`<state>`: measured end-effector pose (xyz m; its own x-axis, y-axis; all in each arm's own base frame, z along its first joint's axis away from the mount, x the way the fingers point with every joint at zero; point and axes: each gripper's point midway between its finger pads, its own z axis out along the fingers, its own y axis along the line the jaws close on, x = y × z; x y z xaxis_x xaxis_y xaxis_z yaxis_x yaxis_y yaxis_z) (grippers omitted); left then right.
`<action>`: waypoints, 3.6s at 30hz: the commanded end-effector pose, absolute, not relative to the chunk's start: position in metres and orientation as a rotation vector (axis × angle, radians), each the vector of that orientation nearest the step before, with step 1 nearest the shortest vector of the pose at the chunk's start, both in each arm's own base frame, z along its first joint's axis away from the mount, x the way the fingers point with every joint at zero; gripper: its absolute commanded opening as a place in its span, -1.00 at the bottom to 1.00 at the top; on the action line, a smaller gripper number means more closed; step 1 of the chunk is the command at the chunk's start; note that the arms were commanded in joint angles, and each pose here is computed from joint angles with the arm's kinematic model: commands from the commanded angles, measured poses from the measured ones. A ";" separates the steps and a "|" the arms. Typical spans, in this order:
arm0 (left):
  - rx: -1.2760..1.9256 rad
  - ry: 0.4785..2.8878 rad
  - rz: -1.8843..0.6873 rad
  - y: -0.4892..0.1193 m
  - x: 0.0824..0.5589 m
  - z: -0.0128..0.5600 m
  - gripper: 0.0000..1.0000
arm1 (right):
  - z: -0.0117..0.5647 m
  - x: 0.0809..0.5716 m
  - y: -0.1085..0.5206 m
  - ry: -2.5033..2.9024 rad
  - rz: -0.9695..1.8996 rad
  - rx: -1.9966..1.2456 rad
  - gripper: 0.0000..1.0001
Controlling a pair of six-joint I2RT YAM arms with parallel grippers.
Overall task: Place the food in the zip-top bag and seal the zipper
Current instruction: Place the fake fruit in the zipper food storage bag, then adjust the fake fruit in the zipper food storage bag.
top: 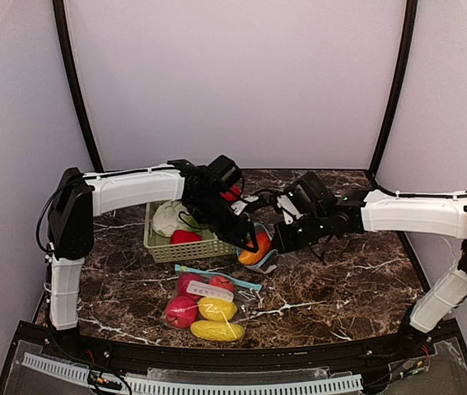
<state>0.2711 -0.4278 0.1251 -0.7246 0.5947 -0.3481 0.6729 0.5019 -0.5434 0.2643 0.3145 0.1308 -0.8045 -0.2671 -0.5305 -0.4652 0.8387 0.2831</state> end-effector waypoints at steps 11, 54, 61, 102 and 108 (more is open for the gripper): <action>1.216 2.603 -0.798 -0.418 0.277 0.118 0.26 | 0.156 0.253 0.335 2.361 0.768 -0.663 -1.00; 0.328 2.413 -1.252 -0.380 0.275 0.143 -0.06 | 0.155 0.257 0.334 2.370 0.824 -0.603 -1.00; 0.343 2.452 -1.217 -0.380 0.276 0.136 -0.09 | 0.155 0.258 0.336 2.365 0.828 -0.607 -1.00; 0.317 2.516 -1.275 -0.383 0.260 0.118 -0.21 | 0.154 0.259 0.339 2.363 0.831 -0.621 -1.00; 0.322 2.528 -1.265 -0.385 0.259 0.114 -0.18 | 0.155 0.259 0.340 2.359 0.834 -0.626 -1.00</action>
<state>0.2641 -0.3831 0.1170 -0.9263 0.0532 -0.3731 0.3305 0.5901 -0.7365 0.2544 0.3352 0.1468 -0.7538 -0.2498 -0.6078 -0.5660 0.7166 0.4075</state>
